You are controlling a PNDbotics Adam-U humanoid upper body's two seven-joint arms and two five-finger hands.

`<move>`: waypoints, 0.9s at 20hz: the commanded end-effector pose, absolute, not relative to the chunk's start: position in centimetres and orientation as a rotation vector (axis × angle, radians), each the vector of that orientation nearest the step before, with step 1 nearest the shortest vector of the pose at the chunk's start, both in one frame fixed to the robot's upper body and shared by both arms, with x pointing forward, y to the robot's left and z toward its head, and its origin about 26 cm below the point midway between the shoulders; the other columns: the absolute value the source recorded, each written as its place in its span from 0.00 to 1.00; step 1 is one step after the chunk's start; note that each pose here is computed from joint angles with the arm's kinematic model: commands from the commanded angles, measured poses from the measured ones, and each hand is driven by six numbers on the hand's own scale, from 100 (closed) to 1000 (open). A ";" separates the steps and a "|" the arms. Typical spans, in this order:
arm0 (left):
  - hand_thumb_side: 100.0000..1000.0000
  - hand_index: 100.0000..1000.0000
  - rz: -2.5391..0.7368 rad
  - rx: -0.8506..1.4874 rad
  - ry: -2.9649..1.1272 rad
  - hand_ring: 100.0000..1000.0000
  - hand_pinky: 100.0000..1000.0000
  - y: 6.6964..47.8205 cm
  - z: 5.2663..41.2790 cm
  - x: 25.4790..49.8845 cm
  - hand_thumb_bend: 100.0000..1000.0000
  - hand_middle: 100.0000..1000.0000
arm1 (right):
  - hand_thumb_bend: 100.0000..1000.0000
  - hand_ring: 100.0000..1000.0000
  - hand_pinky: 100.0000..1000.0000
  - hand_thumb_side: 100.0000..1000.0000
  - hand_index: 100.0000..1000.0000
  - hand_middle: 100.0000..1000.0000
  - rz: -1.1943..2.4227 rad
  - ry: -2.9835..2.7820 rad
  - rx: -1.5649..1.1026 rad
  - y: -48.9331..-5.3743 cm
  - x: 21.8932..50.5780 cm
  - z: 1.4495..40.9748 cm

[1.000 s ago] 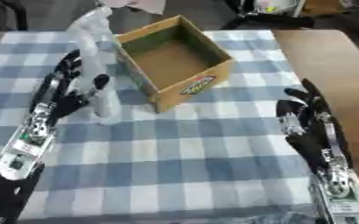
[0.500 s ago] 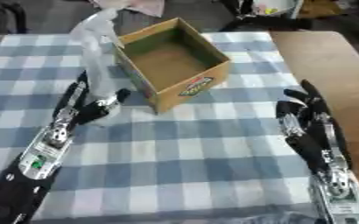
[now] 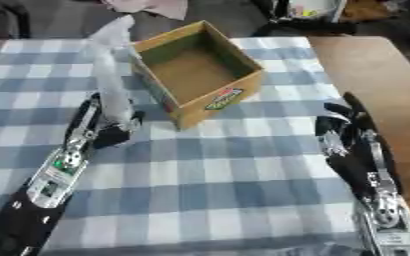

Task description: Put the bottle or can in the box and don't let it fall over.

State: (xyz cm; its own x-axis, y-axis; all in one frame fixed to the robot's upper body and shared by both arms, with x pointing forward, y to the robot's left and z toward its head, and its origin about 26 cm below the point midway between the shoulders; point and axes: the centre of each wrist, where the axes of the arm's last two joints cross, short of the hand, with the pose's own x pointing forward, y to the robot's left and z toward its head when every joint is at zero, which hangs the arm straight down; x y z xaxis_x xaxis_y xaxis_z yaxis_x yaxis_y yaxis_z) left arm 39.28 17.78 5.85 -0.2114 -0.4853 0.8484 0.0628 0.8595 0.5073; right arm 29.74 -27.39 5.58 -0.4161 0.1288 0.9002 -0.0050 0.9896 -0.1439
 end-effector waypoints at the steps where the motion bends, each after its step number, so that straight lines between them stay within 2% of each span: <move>1: 0.00 0.29 -0.459 0.373 -1.747 0.99 0.91 17.7 6.6 39.5 0.00 0.41 | 0.16 0.73 0.90 0.34 1.00 0.78 0.151 -2.010 -0.084 -27.5 29.8 6.1; 9: 0.00 0.30 -0.333 0.361 -1.888 1.00 0.93 17.3 10.5 39.9 0.00 0.40 | 0.16 0.73 0.90 0.34 1.00 0.78 0.153 -2.008 -0.080 -27.5 29.8 6.0; 18: 0.00 0.31 -0.269 0.285 -2.019 1.00 0.94 15.7 17.0 42.2 0.00 0.41 | 0.16 0.73 0.90 0.34 1.00 0.78 0.167 -2.005 -0.043 -26.8 29.8 5.9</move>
State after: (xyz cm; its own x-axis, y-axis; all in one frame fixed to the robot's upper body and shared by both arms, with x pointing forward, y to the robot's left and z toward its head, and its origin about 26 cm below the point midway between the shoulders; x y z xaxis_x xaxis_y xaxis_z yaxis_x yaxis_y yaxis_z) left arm 41.90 15.27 15.65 -0.4117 -0.3204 0.8532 -0.0687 0.9444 0.3215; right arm 29.66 -26.83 5.35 -0.4094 0.1096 0.9057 -0.0347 0.9902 -0.1355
